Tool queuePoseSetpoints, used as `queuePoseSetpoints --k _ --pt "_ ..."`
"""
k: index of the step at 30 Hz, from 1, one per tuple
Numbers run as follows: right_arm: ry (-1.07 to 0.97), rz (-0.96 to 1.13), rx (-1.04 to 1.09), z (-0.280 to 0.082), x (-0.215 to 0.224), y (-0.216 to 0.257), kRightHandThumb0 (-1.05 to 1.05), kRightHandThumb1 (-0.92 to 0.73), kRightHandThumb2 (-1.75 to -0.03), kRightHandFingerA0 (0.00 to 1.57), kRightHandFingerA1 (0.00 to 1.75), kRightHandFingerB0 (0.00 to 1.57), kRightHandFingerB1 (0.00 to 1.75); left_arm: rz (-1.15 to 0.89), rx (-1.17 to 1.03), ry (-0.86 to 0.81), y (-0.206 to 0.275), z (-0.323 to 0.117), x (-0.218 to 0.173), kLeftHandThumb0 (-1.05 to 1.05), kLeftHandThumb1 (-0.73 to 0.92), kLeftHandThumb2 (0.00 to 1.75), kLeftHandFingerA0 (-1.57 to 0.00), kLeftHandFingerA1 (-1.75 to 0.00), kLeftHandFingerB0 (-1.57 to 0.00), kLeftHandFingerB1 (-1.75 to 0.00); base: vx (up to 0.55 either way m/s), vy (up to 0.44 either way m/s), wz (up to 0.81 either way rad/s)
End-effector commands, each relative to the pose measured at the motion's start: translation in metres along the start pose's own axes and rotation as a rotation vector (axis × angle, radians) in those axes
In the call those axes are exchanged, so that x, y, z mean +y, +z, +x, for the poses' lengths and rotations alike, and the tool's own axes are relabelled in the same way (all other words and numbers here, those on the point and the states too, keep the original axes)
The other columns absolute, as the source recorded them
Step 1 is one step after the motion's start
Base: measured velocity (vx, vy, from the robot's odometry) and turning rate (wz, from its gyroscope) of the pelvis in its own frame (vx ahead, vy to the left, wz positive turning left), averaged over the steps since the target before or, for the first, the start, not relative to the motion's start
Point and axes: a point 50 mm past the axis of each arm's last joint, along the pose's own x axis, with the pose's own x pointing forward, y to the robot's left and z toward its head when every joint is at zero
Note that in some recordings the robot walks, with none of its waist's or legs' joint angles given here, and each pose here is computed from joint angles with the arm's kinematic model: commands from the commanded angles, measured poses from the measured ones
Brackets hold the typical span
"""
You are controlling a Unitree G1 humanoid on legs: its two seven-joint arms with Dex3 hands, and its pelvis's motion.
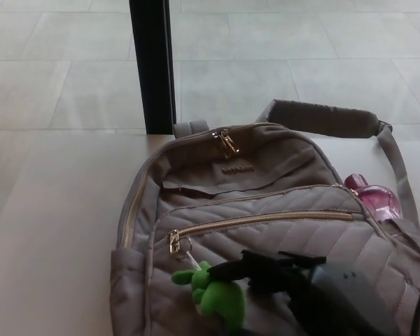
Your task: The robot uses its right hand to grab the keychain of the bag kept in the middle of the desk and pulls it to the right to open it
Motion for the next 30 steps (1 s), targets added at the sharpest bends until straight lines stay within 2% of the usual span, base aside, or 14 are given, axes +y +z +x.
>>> queuePoseSetpoints --k 1,5,6,7,8,14,15,20,21,23,24,27,28,30 --pt "0.030 -0.131 0.067 -0.004 0.031 -0.001 -0.81 -0.75 -0.63 0.94 0.90 0.53 0.44 0.023 -0.033 0.015 0.000 -0.002 0.004 -0.72 0.84 0.65 -0.74 -0.60 -0.56 -0.42 0.00 0.000 0.00" --pt "0.019 -0.137 0.076 -0.001 0.037 0.001 -0.81 -0.74 -0.62 0.98 0.92 0.54 0.45 0.018 -0.033 0.012 0.000 -0.002 0.003 -0.74 0.84 0.66 -0.74 -0.60 -0.58 -0.42 0.00 0.000 0.00" --pt "0.018 -0.145 0.086 0.000 0.038 0.000 -0.78 -0.57 -1.00 1.00 0.96 0.49 0.56 0.020 -0.036 0.011 0.001 -0.001 0.002 -0.73 0.83 0.65 -0.73 -0.59 -0.58 -0.42 0.00 0.000 0.00" --pt "0.018 -0.149 0.096 0.000 0.040 0.000 -0.78 -0.57 -1.00 1.00 0.96 0.49 0.56 0.013 -0.036 0.011 0.001 -0.001 0.002 -0.73 0.83 0.65 -0.73 -0.59 -0.58 -0.42 0.00 0.000 0.00" --pt "0.017 -0.155 0.097 0.000 0.041 -0.001 -0.77 -0.73 -0.62 1.01 0.96 0.54 0.44 0.016 -0.041 0.011 0.001 -0.002 0.002 -0.73 0.83 0.65 -0.73 -0.60 -0.58 -0.43 0.00 0.000 0.00" --pt "0.000 -0.196 0.129 -0.001 0.043 -0.006 -0.66 -0.70 -0.61 1.07 1.08 0.53 0.48 0.025 -0.026 0.011 -0.002 -0.002 0.001 -0.75 0.83 0.65 -0.77 -0.61 -0.60 -0.41 0.00 0.000 0.00" --pt "-0.002 -0.198 0.131 -0.001 0.044 -0.005 -0.66 -0.70 -0.61 1.07 1.08 0.53 0.48 0.026 -0.026 0.011 -0.001 -0.002 0.001 -0.75 0.83 0.65 -0.77 -0.61 -0.60 -0.41 0.00 0.000 0.00" --pt "-0.043 -0.216 0.126 -0.004 0.046 -0.008 -0.30 -0.62 -0.71 0.96 1.74 0.67 0.54 0.072 -0.047 0.012 0.000 -0.002 0.000 -0.74 0.84 0.66 -0.76 -0.59 -0.58 -0.42 0.00 0.000 0.00" --pt "-0.049 -0.218 0.118 -0.004 0.047 -0.009 -0.30 -0.59 -0.83 1.09 1.75 0.92 0.77 0.065 -0.045 0.012 0.000 -0.002 0.001 -0.74 0.84 0.66 -0.74 -0.57 -0.58 -0.42 0.00 0.000 0.00" --pt "-0.044 -0.237 0.120 -0.004 0.048 -0.010 -0.27 -0.50 -1.02 1.11 1.75 1.01 0.91 0.060 -0.042 0.015 0.000 -0.002 0.000 -0.73 0.84 0.66 -0.75 -0.58 -0.60 -0.42 0.00 0.000 0.00" --pt "-0.048 -0.249 0.125 -0.004 0.049 -0.011 -0.36 -0.59 -0.88 1.08 1.75 0.99 0.90 0.063 -0.038 0.019 -0.001 -0.002 0.000 -0.73 0.85 0.66 -0.76 -0.58 -0.60 -0.42 0.00 0.000 0.00" --pt "-0.066 -0.266 0.120 -0.004 0.051 -0.012 -0.38 -0.56 -0.87 1.09 1.75 0.92 0.95 0.100 -0.059 0.021 0.000 -0.003 0.001 -0.73 0.86 0.66 -0.78 -0.64 -0.63 -0.43 0.00 0.000 0.00" --pt "-0.077 -0.283 0.116 -0.004 0.051 -0.013 -0.38 -0.53 -0.93 1.08 1.75 0.89 1.12 0.096 -0.057 0.022 0.000 -0.003 0.001 -0.73 0.85 0.66 -0.78 -0.62 -0.63 -0.43 0.00 0.000 0.00" --pt "-0.082 -0.296 0.125 -0.005 0.051 -0.014 -0.34 -0.48 -0.97 1.06 1.75 0.88 1.06 0.090 -0.055 0.023 0.000 -0.002 0.000 -0.74 0.86 0.66 -0.77 -0.58 -0.62 -0.42 0.00 0.000 0.00"
